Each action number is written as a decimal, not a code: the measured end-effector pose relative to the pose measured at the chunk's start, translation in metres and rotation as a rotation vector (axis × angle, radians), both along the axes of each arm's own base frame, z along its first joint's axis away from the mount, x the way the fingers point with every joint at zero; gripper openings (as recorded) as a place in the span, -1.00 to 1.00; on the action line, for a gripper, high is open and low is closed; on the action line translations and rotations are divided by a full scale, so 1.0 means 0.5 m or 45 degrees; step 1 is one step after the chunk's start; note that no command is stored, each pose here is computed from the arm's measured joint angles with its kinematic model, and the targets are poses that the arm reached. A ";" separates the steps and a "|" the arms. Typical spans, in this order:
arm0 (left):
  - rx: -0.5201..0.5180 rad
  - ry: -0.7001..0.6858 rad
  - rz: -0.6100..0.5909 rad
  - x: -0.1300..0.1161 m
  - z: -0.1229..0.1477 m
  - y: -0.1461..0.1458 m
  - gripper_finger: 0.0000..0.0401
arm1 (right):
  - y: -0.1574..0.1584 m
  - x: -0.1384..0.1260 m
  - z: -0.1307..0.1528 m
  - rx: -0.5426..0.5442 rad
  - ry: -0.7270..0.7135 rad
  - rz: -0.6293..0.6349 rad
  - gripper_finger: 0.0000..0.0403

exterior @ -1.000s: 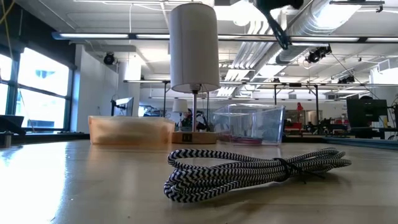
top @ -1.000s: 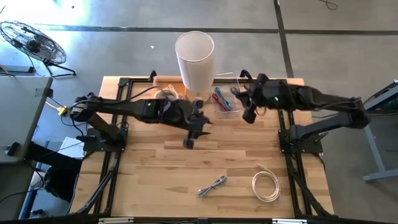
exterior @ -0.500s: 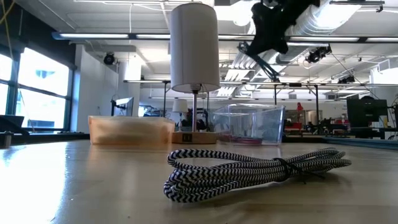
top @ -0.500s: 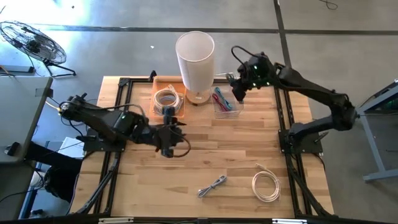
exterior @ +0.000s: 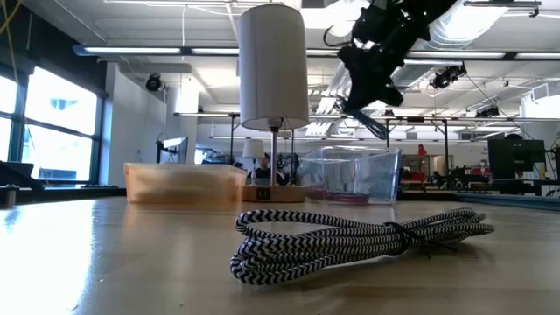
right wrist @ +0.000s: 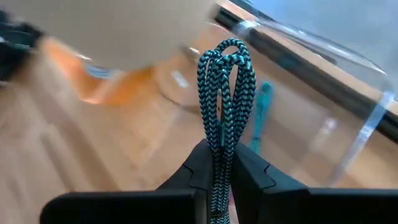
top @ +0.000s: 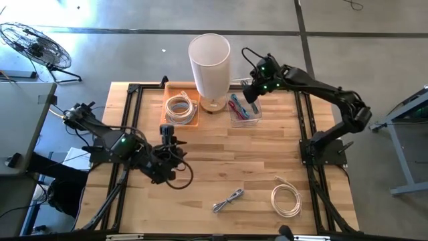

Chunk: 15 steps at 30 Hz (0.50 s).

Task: Pick & Place USB Port
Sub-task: Put the blue USB cable into the transparent bin

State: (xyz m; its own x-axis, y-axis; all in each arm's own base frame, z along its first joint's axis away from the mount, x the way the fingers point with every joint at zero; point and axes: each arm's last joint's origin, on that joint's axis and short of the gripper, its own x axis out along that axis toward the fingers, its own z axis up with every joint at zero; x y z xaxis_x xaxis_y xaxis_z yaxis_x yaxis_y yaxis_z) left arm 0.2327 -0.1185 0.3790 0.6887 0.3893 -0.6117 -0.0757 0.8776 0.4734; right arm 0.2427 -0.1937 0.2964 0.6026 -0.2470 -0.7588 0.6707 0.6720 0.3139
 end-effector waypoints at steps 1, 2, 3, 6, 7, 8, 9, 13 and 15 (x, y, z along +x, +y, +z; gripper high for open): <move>0.000 0.003 -0.005 -0.001 -0.002 -0.003 -0.16 | -0.003 -0.002 -0.004 -0.022 0.036 -0.018 -0.85; 0.002 0.007 -0.010 -0.002 -0.004 -0.004 -0.16 | -0.006 -0.003 -0.005 -0.058 0.067 -0.026 -0.79; 0.004 0.010 -0.014 -0.002 -0.006 -0.006 -0.16 | -0.008 -0.005 -0.006 -0.097 0.099 -0.045 -0.72; -0.006 0.007 -0.010 -0.004 -0.007 -0.008 -0.15 | -0.010 -0.008 -0.006 -0.144 0.145 -0.086 -0.50; -0.009 0.007 -0.006 -0.004 -0.008 -0.008 -0.15 | -0.010 -0.007 -0.006 -0.143 0.144 -0.085 -0.44; -0.010 0.009 -0.004 -0.005 -0.008 -0.008 -0.15 | -0.010 -0.007 -0.006 -0.134 0.137 -0.079 -0.39; -0.009 0.010 -0.003 -0.005 -0.008 -0.008 -0.15 | -0.009 -0.006 -0.006 -0.120 0.126 -0.071 -0.34; -0.002 0.022 -0.002 -0.006 -0.009 -0.006 -0.15 | -0.004 -0.003 -0.007 -0.078 0.095 -0.026 -0.18; 0.000 0.025 -0.002 -0.006 -0.010 -0.006 -0.15 | -0.002 -0.004 -0.008 -0.051 0.095 -0.009 -0.13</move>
State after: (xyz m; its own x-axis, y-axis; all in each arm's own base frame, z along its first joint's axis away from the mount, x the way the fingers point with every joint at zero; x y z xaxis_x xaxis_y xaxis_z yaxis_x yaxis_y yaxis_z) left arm 0.2296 -0.1215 0.3742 0.6769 0.3885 -0.6252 -0.0650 0.8776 0.4750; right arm 0.2405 -0.1946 0.2924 0.5428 -0.2822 -0.7910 0.6959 0.6784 0.2355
